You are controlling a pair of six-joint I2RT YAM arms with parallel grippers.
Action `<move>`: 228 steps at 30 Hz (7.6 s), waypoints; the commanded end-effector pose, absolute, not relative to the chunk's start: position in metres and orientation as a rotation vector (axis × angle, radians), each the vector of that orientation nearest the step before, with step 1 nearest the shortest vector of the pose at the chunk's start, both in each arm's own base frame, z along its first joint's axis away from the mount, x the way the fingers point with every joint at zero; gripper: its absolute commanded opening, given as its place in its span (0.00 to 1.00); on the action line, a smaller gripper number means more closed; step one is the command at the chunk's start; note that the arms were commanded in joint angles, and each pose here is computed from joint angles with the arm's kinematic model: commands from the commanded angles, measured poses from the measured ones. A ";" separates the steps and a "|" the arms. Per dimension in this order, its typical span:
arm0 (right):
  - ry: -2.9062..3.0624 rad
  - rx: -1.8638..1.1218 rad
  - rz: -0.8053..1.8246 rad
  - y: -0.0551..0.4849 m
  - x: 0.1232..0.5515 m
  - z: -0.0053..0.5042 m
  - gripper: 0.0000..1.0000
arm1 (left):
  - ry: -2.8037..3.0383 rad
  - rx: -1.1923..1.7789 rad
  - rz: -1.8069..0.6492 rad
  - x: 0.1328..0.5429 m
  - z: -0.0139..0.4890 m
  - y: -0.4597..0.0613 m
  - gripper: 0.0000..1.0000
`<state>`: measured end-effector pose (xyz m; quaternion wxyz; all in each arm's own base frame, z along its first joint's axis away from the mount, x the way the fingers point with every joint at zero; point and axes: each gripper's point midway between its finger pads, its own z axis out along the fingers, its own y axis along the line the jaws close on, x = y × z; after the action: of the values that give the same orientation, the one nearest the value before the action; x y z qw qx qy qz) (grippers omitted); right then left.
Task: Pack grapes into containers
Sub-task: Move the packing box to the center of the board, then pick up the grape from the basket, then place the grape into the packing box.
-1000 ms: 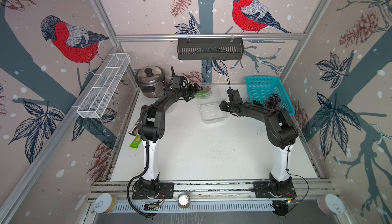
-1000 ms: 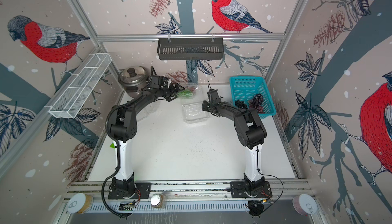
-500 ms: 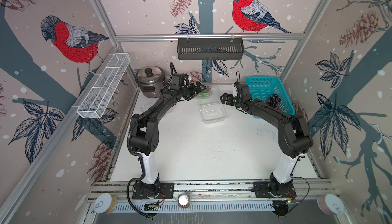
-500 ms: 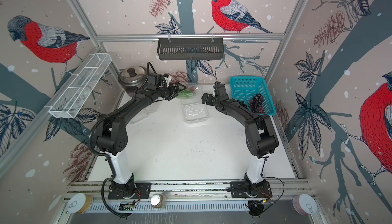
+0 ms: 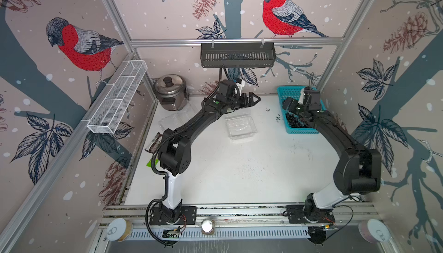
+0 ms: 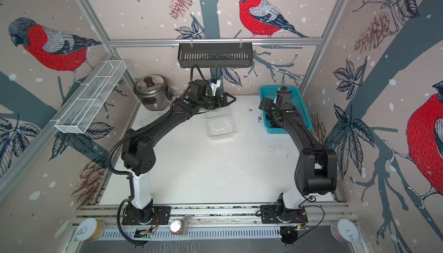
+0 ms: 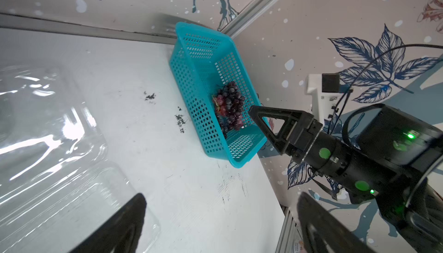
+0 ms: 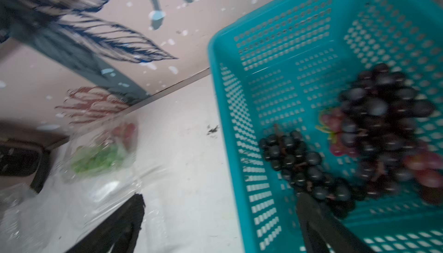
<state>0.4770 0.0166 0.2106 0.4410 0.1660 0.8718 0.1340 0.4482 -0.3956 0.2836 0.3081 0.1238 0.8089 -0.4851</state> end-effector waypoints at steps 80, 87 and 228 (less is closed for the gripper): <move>2.740 0.330 -0.123 -0.027 0.495 0.045 0.63 | 2.055 0.650 -0.604 0.459 0.218 -0.484 0.97; 2.796 0.340 -0.180 -0.035 0.481 0.016 0.64 | 2.061 0.651 -0.622 0.457 0.218 -0.485 0.97; 2.487 -0.358 0.504 0.267 0.438 0.105 0.77 | 2.314 -0.199 -1.333 0.417 0.141 -0.255 0.97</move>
<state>0.4396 0.2626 0.1058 0.2877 -0.1312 0.9322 0.1760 0.4119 -0.2532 0.1346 0.2182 -0.0761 0.8471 -0.4786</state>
